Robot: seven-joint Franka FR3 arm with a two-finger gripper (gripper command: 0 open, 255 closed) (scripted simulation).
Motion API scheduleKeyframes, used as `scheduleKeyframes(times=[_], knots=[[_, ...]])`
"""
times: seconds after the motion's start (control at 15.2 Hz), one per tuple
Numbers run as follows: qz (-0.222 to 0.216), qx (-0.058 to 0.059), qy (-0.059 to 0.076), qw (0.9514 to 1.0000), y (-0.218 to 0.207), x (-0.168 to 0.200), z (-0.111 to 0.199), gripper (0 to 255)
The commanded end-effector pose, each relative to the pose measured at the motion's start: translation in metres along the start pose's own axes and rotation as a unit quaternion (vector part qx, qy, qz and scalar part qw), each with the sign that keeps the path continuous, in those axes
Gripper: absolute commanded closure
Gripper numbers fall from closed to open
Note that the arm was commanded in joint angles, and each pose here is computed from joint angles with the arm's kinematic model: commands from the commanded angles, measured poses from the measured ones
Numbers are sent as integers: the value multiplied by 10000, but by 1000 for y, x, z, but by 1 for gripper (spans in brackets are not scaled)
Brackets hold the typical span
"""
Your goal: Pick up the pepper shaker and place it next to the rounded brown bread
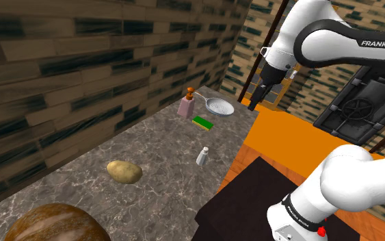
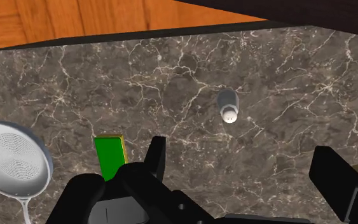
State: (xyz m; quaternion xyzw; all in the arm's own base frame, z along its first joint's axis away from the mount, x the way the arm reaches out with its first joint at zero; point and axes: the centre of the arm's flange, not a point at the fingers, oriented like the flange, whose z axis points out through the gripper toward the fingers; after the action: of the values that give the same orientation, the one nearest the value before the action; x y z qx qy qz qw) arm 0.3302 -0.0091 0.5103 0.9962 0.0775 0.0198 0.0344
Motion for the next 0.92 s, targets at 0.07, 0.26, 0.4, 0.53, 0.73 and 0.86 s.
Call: scheduleKeyframes(times=[0.07, 0.26, 0.4, 0.53, 0.73, 0.86], knots=[[-105, -23, 26, 9999, -6, 12, 38, 0], [-210, -46, 41, 9998, -13, 23, 75, 0], [-280, -61, 52, 9996, -18, 31, 100, 0], [-349, -77, 62, 9993, -23, 39, 125, 0], [-454, -99, 77, 9989, -30, 50, 162, 0], [-524, -115, 87, 9985, -35, 58, 187, 0]])
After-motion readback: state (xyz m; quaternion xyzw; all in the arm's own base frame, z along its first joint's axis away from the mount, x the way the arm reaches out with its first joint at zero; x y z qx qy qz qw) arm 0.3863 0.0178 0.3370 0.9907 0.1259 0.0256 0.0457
